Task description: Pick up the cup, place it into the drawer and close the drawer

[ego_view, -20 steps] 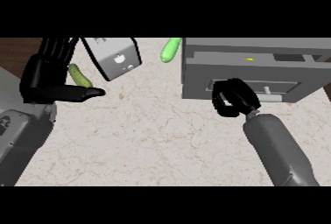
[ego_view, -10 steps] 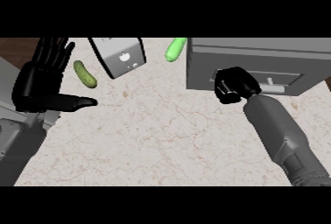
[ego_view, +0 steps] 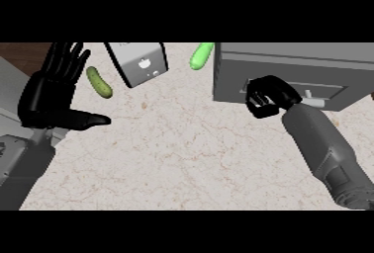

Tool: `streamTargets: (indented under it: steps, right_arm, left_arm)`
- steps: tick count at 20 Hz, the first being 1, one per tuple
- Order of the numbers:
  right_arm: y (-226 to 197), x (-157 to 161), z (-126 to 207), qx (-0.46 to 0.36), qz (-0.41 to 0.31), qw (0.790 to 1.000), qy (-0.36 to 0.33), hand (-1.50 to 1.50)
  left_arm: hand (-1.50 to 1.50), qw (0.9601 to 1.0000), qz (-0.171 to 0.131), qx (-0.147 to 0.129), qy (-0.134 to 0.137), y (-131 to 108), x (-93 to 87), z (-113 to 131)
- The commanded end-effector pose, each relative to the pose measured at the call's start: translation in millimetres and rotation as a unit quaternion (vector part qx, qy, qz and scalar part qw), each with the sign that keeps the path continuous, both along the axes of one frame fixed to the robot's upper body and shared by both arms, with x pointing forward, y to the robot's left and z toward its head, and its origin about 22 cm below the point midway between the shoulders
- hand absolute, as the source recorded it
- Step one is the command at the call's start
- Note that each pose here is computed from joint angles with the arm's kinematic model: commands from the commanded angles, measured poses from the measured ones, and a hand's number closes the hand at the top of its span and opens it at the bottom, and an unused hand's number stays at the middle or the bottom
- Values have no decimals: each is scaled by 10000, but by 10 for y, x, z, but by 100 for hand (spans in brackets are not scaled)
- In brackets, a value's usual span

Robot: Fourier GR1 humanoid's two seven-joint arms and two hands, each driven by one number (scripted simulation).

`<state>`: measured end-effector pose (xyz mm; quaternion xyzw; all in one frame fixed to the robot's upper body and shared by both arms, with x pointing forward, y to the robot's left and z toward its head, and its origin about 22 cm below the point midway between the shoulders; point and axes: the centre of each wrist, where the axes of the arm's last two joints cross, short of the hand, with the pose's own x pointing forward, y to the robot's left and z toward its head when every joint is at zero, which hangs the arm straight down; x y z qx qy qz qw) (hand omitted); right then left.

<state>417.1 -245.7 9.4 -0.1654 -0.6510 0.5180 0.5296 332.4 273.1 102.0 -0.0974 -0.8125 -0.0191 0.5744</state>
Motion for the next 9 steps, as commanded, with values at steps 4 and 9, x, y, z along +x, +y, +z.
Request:
streamTargets:
  steps: [4, 9]
  right_arm:
    - [-370, 201, 474, 190, -976, 9943, -389, 150]
    - [-249, 176, 358, 195, -921, 9948, -377, 150]
  left_arm:
    - [-150, 9999, -121, -12, 40, -75, -34, -74]
    - [-150, 9996, -223, -59, 158, -67, -33, -201]
